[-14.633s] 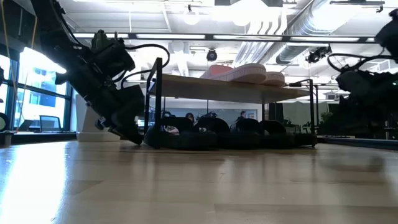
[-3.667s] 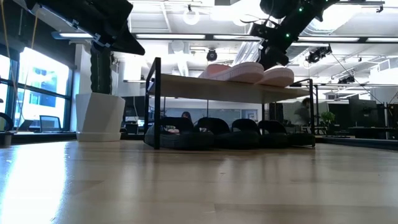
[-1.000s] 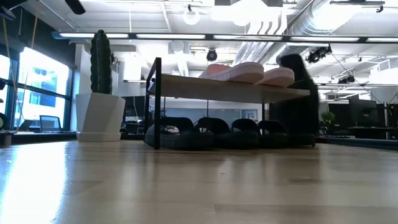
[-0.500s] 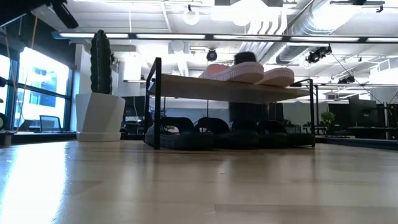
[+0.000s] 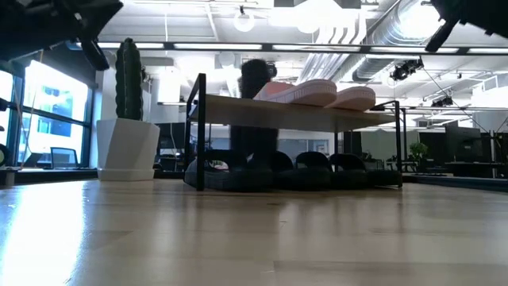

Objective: Pick and place slides into the shelf
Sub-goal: Return to Home Position

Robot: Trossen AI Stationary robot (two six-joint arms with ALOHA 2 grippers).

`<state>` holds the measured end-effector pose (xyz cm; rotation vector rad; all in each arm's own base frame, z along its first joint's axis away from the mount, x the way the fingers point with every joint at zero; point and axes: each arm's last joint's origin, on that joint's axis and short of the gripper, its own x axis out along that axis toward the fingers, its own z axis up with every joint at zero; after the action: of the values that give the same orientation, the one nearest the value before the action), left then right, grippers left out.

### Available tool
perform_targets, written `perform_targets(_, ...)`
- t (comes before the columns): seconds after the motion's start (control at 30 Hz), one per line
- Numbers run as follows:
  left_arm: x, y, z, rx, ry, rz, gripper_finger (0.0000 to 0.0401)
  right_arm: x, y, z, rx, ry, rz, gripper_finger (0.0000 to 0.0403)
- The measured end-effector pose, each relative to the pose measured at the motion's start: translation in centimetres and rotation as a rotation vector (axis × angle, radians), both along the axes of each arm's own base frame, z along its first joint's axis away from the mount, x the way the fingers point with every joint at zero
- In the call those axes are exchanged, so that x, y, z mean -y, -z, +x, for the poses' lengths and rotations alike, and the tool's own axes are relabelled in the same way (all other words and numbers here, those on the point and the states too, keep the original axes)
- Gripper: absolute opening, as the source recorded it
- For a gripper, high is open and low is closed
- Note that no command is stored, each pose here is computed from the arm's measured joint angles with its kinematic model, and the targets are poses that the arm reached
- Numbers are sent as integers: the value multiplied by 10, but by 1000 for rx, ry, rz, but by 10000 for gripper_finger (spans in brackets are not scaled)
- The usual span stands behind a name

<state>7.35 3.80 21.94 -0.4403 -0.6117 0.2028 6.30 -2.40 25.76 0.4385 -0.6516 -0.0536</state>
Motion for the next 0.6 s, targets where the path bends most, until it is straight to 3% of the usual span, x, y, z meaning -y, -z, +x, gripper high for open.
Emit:
perform_targets(0.33, -3, 12, 5, -84, -10, -42, 0, 5, 39, 13, -64, 20, -52, 0)
perform_targets(0.6, -6, 30, 10, -305, -69, -4, 0, 7, 54, 21, -261, 44, -150, 0)
